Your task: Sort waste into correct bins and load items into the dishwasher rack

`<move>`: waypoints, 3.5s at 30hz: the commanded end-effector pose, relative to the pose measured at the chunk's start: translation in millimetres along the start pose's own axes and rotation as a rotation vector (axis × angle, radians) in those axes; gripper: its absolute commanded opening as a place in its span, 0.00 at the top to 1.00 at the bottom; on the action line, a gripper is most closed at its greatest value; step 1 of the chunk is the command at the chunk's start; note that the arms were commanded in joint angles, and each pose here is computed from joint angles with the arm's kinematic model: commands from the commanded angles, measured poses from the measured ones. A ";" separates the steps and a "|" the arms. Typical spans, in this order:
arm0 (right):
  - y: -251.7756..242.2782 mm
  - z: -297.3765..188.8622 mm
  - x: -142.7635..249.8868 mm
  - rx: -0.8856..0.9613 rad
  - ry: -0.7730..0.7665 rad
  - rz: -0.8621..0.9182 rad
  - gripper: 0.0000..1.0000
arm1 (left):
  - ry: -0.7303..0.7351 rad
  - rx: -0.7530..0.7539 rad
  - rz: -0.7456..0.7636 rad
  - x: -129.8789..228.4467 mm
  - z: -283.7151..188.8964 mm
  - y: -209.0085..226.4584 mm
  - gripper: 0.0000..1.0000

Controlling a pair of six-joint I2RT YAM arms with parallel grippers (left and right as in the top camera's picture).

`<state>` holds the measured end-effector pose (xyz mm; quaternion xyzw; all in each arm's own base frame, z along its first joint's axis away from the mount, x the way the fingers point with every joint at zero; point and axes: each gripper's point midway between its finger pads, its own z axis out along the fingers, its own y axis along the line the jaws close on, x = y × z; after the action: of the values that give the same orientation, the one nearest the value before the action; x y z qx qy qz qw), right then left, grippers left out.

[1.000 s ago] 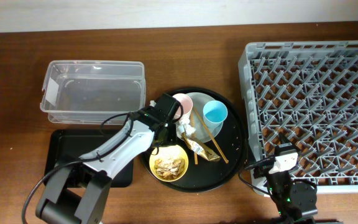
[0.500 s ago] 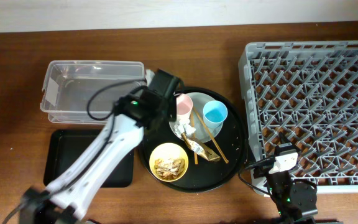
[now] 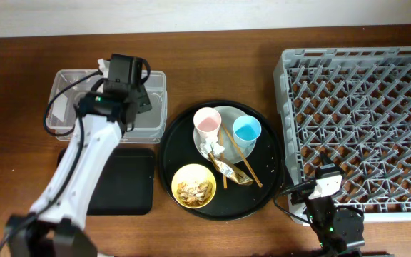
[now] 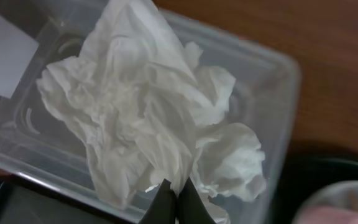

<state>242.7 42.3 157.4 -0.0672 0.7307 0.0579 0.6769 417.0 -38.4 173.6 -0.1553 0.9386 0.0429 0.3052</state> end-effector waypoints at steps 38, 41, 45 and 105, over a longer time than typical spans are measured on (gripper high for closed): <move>-2.9 -0.1 2.1 0.014 0.003 -0.003 0.02 | 0.450 0.542 0.412 167.2 -86.6 -128.6 0.23; -2.9 -0.1 2.1 0.014 0.003 -0.003 0.02 | 0.483 0.540 0.464 187.0 -80.4 -141.4 0.23; -2.9 -0.1 2.1 0.014 0.003 -0.003 0.02 | 0.472 0.494 0.540 207.3 -59.4 -159.7 0.23; -2.9 -0.1 2.1 0.014 0.003 -0.003 0.02 | 0.482 0.314 0.244 234.8 -1.2 -188.0 0.25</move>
<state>242.7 42.3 157.4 -0.0672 0.7307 0.0579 0.6769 292.7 -286.1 48.6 0.0150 0.9884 -0.1284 0.0794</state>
